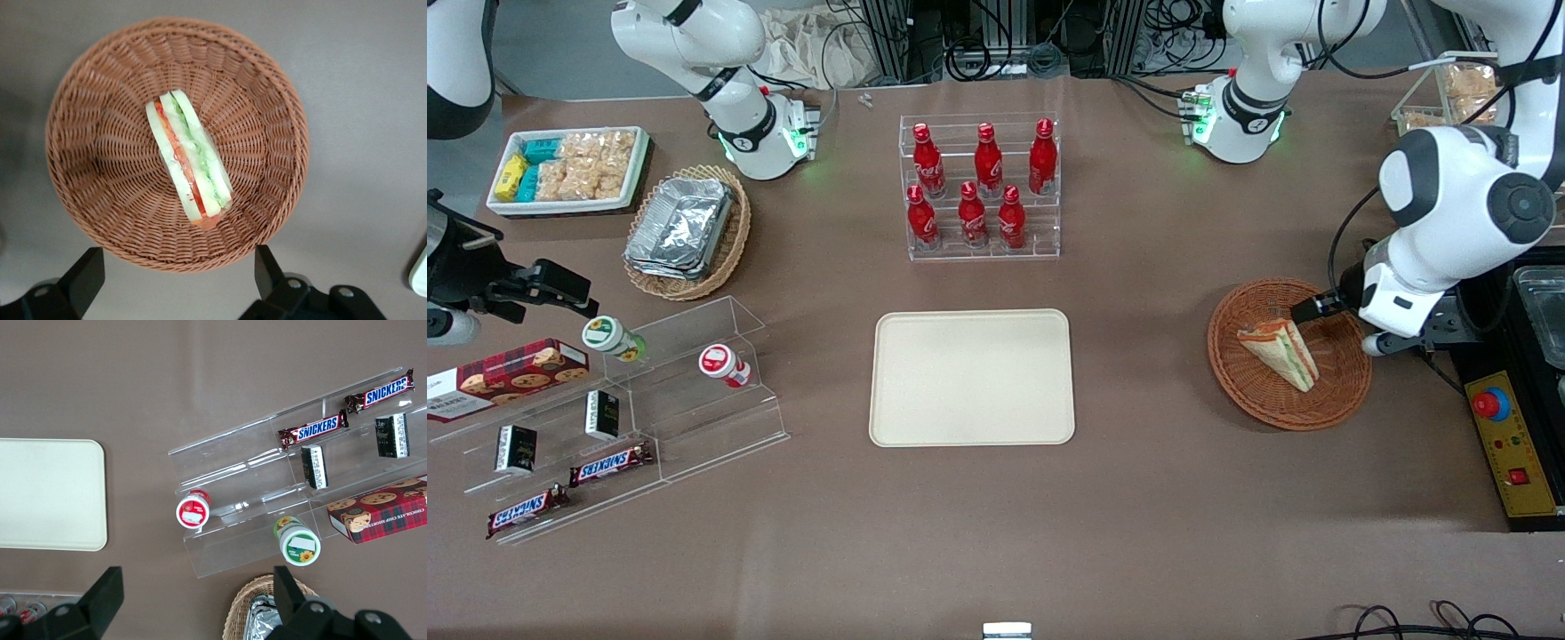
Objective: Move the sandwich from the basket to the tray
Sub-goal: 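Lower the open left gripper over the wrapped sandwich in the wicker basket, then close the left gripper on the sandwich's wrapped edge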
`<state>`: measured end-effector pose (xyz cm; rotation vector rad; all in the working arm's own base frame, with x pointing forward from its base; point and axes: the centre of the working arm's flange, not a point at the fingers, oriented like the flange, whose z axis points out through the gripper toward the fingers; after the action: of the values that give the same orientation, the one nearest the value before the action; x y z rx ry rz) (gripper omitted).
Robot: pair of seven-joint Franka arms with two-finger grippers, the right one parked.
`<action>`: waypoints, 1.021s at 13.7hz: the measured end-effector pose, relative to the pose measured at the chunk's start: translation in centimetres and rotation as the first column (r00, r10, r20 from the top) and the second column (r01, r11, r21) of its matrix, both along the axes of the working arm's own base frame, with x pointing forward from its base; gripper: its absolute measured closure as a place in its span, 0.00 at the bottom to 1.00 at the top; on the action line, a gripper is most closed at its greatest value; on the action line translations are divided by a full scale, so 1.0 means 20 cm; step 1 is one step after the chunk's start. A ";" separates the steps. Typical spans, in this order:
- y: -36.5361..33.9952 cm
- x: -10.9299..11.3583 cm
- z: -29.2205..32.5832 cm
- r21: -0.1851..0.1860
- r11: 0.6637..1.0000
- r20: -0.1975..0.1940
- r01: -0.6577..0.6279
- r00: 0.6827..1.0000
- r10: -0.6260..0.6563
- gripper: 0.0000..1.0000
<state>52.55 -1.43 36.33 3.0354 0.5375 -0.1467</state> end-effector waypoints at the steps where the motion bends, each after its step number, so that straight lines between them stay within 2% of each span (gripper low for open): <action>1: -0.01 0.01 -0.04 0.005 0.999 -0.006 -0.032 0.999 0.032 0.00; 7: -0.02 0.05 -0.36 0.033 0.990 -0.035 -0.138 0.990 0.139 0.00; 12: -0.01 0.04 -0.56 0.046 0.984 -0.026 -0.173 0.984 0.174 0.00; 14: -0.01 0.03 -0.61 0.049 0.983 -0.031 -0.175 0.984 0.176 0.03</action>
<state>53.18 -1.68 24.20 3.0152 0.8187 -0.1827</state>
